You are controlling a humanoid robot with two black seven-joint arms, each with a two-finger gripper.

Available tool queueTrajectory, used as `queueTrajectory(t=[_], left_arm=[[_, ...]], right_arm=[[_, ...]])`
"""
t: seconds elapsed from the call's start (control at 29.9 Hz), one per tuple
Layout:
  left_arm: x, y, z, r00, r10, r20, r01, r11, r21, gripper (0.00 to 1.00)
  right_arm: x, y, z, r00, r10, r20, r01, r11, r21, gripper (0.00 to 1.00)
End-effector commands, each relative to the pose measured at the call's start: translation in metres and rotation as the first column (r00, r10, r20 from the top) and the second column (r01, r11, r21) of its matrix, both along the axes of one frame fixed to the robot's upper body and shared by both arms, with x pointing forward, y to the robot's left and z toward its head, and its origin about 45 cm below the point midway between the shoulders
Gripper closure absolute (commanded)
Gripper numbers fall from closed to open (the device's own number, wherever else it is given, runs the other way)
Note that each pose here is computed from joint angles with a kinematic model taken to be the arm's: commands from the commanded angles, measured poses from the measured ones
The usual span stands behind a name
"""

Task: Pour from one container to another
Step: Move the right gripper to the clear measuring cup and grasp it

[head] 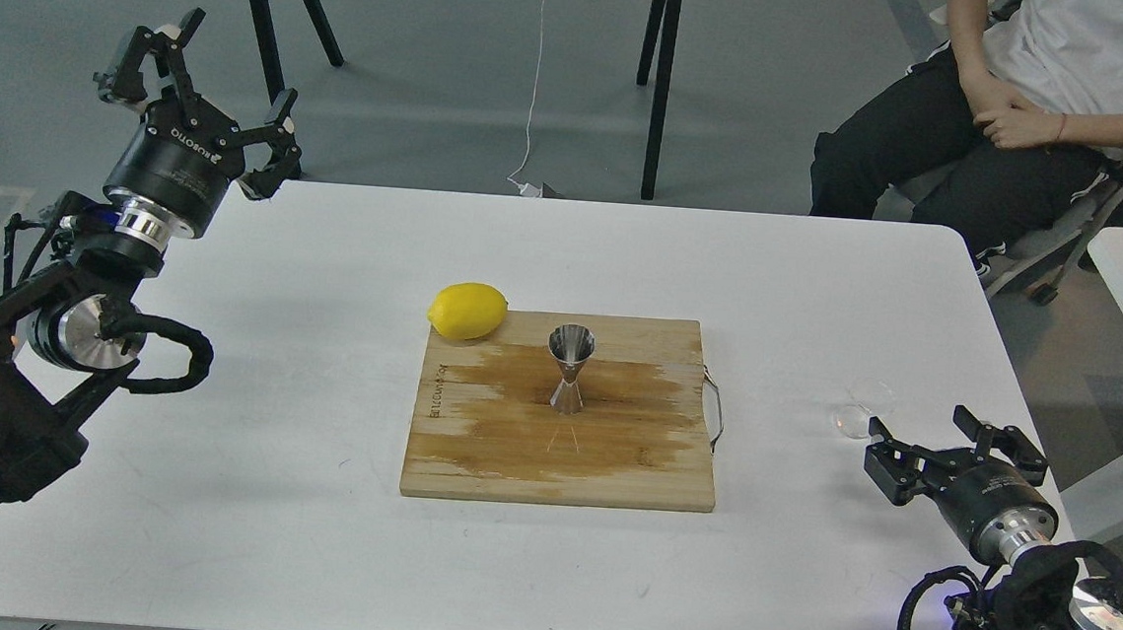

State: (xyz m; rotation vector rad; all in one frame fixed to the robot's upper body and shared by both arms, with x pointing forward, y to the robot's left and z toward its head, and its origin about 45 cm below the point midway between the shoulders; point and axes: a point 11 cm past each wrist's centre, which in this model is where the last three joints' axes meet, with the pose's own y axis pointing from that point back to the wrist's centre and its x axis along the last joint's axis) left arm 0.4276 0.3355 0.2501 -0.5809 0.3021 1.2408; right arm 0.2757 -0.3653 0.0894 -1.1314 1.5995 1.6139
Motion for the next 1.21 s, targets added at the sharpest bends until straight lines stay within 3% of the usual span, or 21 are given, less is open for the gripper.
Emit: queueTrajectory(t=[0.0,0.4,0.6,0.84,1.17], left_arm=[[0.0,0.0,-0.001,1.0,0.001,-0.002,-0.001,1.0,0.0,0.0],[-0.003,0.0,-0.008,1.0,0.001,-0.015,-0.001,1.0,-0.003,0.0],[-0.003,0.0,-0.007,1.0,0.004,-0.013,-0.004,1.0,-0.005,0.0],[-0.003,0.0,-0.007,1.0,0.005,-0.014,-0.005,1.0,-0.005,0.0],[-0.003,0.0,-0.007,1.0,0.005,-0.014,-0.005,1.0,-0.005,0.0]], right_arm=[[0.007,0.0,0.0,0.999,-0.002,-0.052,0.001,1.0,-0.006,0.0],[0.039,0.006,-0.023,0.99,-0.067,-0.121,0.07,0.997,0.019,0.01],[0.04,0.016,-0.037,0.987,-0.069,-0.145,0.072,0.997,0.016,0.02],[0.043,0.016,-0.035,0.989,-0.069,-0.134,0.071,0.997,0.016,0.16],[0.058,0.026,-0.029,0.991,-0.064,-0.113,0.068,0.997,0.034,0.19]])
